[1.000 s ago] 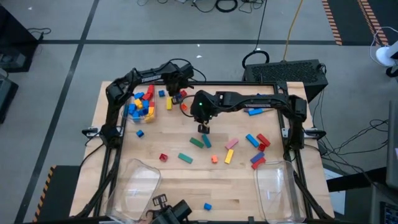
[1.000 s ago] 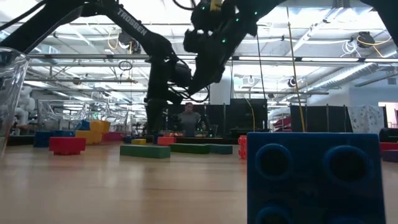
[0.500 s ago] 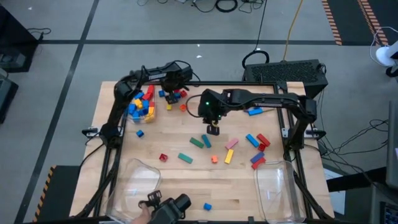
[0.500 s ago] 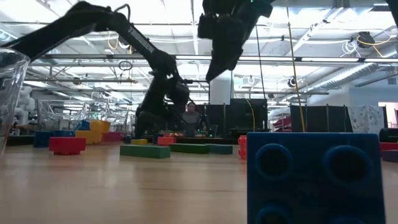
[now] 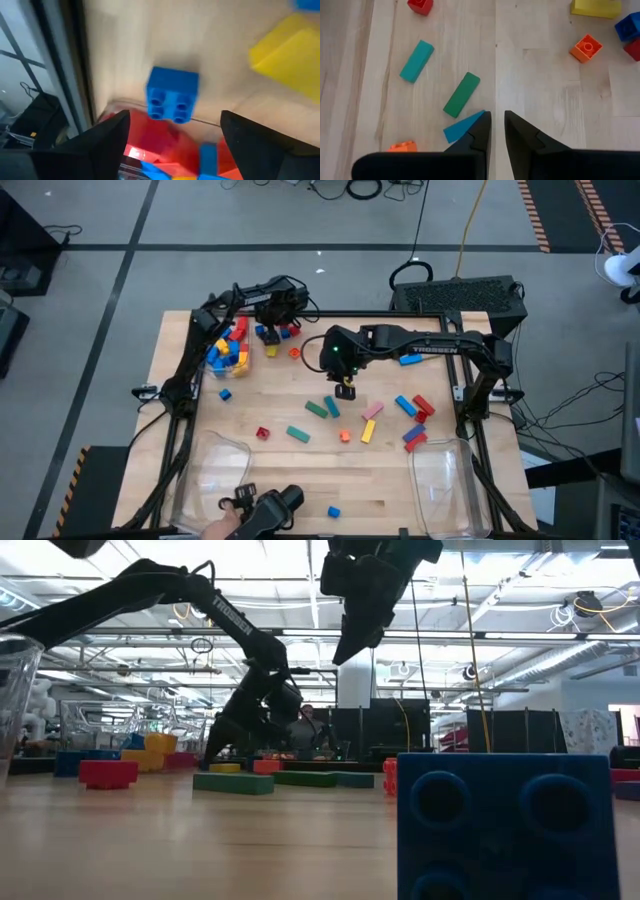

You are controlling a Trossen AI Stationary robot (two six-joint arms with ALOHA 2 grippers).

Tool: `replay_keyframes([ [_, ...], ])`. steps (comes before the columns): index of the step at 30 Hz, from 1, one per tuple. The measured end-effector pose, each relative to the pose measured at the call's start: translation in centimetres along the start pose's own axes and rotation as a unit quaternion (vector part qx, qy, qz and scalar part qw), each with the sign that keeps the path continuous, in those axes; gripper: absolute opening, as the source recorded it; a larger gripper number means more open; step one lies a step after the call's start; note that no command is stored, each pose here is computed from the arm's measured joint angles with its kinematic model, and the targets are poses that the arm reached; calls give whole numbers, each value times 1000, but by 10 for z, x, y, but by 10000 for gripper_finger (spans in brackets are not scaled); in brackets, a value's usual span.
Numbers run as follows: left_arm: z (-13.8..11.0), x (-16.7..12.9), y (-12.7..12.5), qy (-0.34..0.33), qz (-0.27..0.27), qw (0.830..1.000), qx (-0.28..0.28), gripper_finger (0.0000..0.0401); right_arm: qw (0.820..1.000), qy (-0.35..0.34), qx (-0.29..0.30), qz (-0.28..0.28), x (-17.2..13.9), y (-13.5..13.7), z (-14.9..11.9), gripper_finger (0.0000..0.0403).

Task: Sort blocks by size
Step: Put the blue four stud game piece into the bottom left transparent bin

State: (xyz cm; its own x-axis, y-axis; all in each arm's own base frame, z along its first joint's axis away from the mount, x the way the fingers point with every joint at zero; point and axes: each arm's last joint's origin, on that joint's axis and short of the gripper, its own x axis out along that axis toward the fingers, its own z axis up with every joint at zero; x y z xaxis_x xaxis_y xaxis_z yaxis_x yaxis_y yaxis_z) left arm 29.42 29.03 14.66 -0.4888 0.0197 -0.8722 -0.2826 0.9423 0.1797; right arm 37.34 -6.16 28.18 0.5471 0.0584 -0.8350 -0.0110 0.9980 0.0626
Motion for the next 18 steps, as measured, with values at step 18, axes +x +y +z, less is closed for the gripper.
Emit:
replay_keyframes([
  [18,7,-3,-5,-30,-7,999,9,225,1000,9,-12,2,1,1,-2,36],
])
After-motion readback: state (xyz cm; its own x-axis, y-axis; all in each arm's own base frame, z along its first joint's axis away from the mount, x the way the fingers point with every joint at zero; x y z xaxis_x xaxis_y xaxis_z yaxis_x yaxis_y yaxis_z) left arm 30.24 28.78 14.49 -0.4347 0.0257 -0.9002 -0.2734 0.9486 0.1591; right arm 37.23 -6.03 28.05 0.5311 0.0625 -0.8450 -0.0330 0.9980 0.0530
